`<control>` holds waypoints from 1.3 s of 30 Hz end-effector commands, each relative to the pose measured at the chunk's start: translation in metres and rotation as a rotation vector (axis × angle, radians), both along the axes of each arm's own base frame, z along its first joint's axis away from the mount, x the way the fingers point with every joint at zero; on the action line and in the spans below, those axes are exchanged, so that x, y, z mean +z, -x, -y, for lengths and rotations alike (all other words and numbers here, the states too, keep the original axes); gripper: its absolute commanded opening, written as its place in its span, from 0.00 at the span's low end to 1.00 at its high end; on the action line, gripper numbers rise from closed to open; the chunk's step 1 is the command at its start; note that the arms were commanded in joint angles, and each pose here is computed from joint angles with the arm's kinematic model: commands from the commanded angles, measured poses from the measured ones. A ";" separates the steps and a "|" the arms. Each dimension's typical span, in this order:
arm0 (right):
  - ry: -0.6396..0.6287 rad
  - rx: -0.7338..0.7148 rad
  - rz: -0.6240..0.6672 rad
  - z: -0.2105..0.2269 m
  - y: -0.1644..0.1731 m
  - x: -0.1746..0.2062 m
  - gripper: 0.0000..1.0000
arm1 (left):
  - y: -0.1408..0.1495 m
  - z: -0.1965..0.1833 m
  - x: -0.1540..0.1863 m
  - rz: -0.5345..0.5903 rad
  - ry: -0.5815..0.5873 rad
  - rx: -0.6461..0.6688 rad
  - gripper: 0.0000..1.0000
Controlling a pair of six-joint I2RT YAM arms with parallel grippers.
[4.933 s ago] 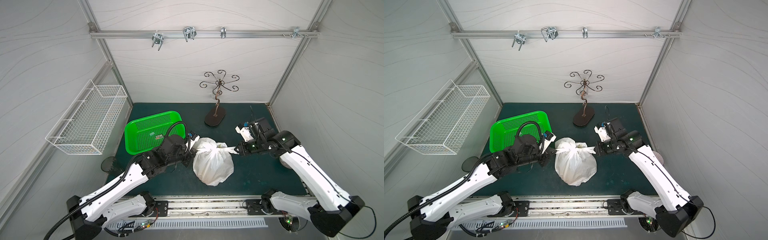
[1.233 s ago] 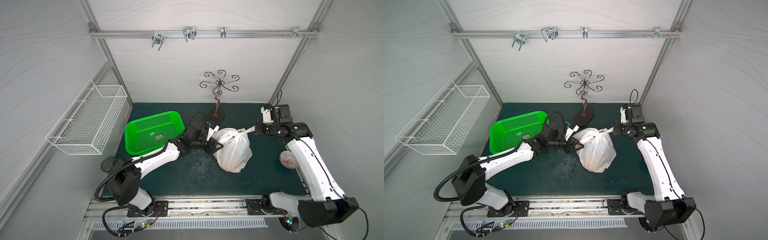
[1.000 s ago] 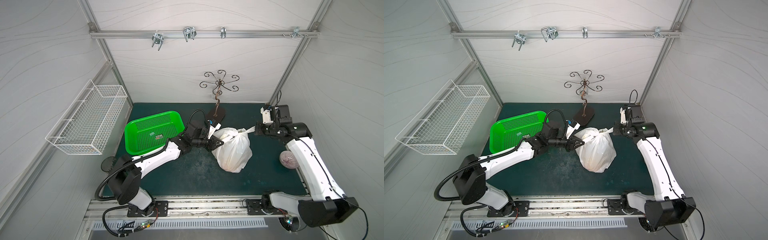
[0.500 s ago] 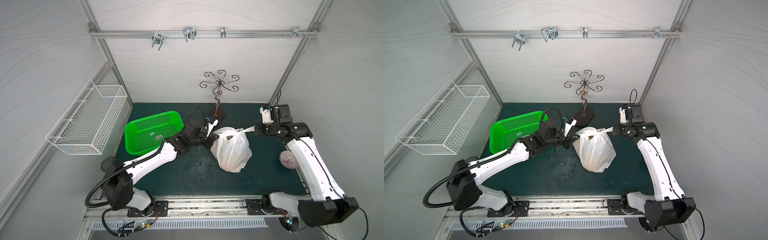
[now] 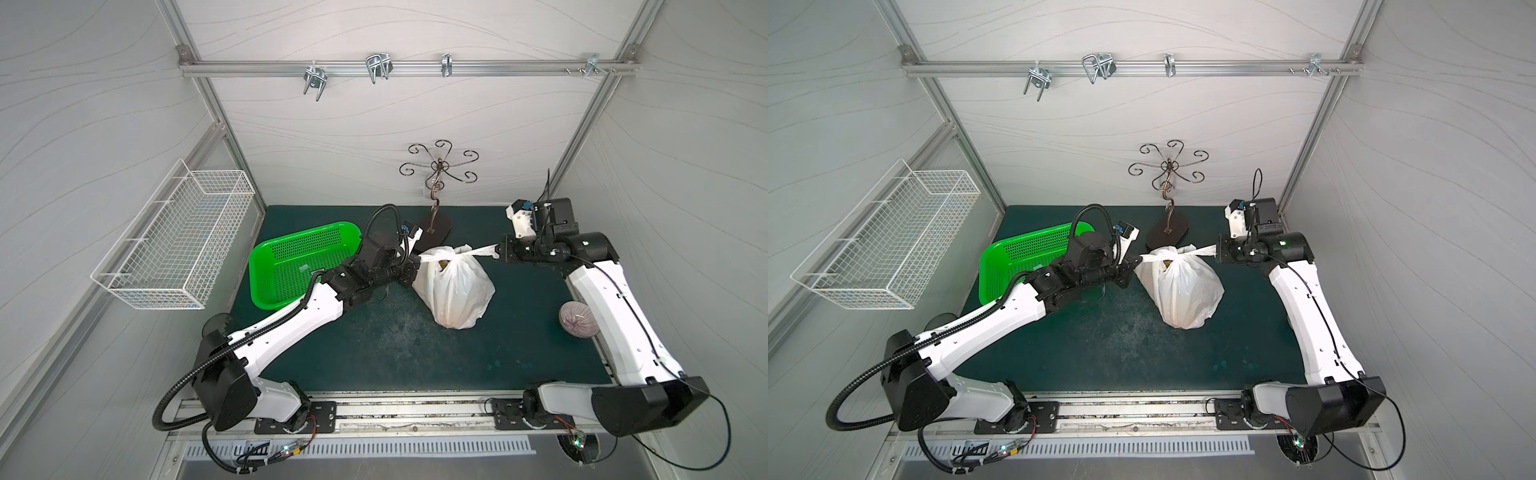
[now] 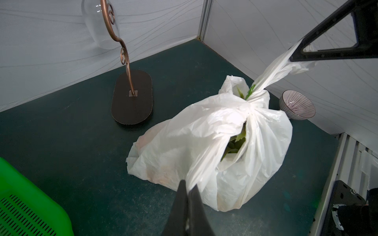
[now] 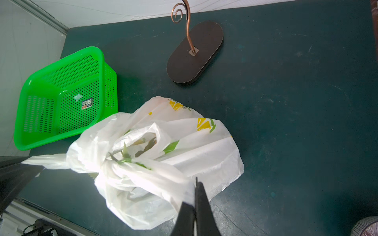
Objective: Place the pineapple into a plastic bag & tie a knot
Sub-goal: Tie the plastic bag at the center of the board, then reset both arms
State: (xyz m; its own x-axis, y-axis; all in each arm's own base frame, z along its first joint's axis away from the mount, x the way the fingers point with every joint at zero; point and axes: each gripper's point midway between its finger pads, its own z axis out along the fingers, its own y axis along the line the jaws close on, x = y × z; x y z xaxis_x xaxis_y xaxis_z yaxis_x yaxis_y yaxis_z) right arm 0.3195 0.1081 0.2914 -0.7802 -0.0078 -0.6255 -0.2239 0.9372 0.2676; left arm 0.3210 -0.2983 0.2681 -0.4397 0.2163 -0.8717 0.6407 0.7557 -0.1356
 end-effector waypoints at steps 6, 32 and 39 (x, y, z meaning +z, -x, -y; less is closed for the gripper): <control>0.163 -0.188 0.029 0.055 -0.009 -0.029 0.00 | 0.001 -0.051 -0.086 -0.209 -0.011 0.194 0.00; -0.010 -0.359 0.346 0.087 -0.013 0.066 0.76 | -0.019 -0.114 0.041 0.122 0.149 0.369 0.93; 0.146 -0.641 0.507 0.152 -0.023 -0.036 0.77 | -0.027 -0.287 -0.043 0.117 -0.042 0.946 0.99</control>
State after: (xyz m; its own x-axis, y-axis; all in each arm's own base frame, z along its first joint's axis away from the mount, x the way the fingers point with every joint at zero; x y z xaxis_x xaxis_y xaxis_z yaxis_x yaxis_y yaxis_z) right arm 0.3218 -0.0184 0.2791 -0.3994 0.2380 -0.8853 0.1931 0.9659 0.1726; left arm 0.3476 -0.0642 0.2576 -0.3450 -0.1560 -0.9255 -0.0154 0.9869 -0.1606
